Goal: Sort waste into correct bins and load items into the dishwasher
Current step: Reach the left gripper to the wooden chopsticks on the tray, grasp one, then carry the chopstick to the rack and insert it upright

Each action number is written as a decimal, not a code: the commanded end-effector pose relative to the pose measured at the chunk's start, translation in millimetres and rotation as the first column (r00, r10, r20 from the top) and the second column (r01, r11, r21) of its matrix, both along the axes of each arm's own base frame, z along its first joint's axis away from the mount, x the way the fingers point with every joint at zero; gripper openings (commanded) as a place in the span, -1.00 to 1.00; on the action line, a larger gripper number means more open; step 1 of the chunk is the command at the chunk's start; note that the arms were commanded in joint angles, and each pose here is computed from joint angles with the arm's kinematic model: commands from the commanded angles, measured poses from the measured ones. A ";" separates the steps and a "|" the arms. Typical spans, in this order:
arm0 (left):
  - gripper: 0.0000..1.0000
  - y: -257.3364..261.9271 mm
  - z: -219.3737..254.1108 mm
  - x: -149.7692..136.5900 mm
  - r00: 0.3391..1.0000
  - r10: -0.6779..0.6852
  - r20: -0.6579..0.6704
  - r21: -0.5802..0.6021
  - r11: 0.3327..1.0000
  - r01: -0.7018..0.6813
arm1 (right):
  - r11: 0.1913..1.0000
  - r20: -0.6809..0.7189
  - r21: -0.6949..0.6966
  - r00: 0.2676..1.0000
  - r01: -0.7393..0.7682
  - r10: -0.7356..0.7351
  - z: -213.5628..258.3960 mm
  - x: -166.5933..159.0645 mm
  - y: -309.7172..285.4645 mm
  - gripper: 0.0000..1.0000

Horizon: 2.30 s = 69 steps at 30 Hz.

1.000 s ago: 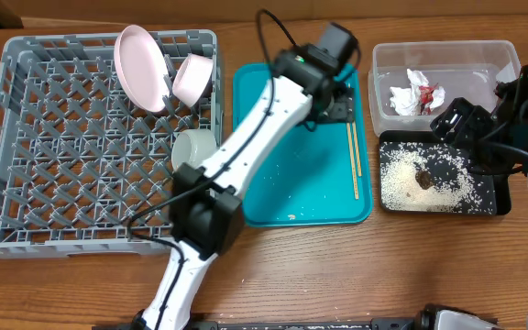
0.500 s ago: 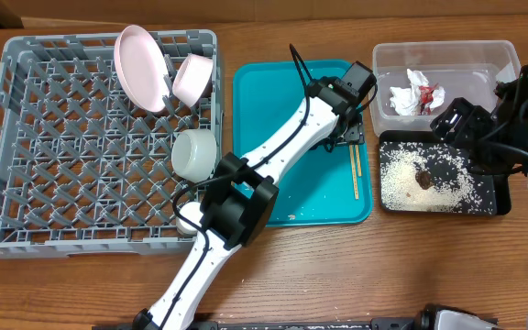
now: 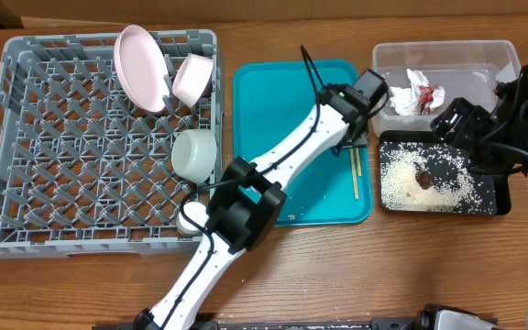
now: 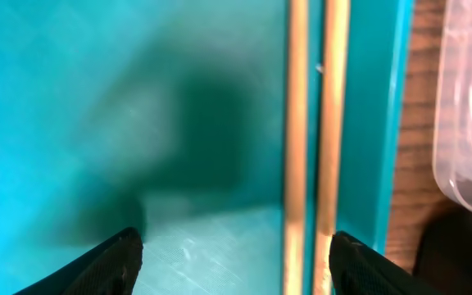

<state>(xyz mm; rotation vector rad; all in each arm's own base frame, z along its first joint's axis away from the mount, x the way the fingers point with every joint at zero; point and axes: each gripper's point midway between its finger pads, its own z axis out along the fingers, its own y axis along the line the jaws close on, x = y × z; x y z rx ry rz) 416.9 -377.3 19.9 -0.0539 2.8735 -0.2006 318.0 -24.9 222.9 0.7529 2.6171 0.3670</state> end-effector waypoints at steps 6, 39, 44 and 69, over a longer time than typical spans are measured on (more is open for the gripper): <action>0.44 3.4 -10.1 -2.0 1.000 0.012 0.019 0.054 0.998 -0.013 | 1.000 0.022 -0.010 1.000 0.006 -0.006 7.1 3.3 -3.1 1.00; -0.92 40.2 -21.9 -10.2 0.997 -0.006 -0.079 0.166 0.986 0.019 | 1.000 0.022 -0.010 1.000 0.007 -0.007 7.2 3.4 -3.2 0.99; -0.92 62.1 49.2 9.0 0.999 0.016 -0.031 0.132 0.991 -0.011 | 1.000 0.022 -0.010 1.000 0.006 -0.006 7.2 3.4 -3.2 1.00; -0.91 350.1 220.0 -76.8 0.992 0.067 -0.108 0.212 0.976 -0.042 | 1.000 0.022 -0.010 1.000 0.006 -0.006 7.2 3.4 -3.2 1.00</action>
